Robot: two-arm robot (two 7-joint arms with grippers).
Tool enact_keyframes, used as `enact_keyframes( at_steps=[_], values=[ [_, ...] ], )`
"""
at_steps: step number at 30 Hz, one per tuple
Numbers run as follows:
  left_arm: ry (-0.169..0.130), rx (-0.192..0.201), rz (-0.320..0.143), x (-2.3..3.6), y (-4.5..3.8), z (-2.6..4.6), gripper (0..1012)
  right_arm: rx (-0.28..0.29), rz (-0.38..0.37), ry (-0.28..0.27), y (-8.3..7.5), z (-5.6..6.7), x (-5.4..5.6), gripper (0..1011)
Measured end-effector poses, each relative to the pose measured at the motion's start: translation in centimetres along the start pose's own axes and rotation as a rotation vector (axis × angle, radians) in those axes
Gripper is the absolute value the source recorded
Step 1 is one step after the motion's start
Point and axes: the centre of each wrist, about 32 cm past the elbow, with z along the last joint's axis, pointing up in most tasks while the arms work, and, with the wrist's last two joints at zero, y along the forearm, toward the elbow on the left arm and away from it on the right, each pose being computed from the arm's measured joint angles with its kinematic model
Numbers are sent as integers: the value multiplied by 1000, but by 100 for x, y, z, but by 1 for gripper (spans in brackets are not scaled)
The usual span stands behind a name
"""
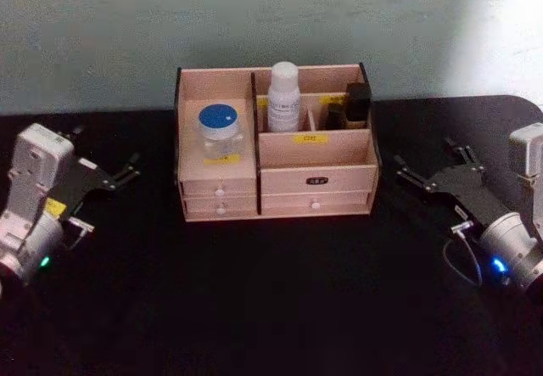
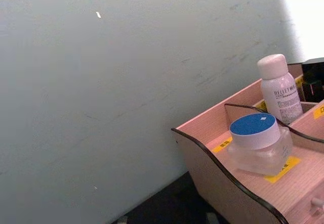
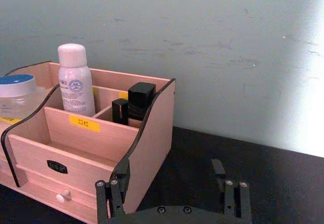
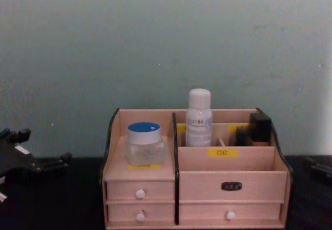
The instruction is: Pick up the facial cleanser and watermelon frost from the table and place them into the tiered storage box.
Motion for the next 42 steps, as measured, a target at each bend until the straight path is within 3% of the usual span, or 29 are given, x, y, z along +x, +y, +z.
enact_keyframes(
  at_steps=[42],
  values=[
    [0,0,0,0,0,0,1001,1,0,1,0,3,0,1002]
  ],
)
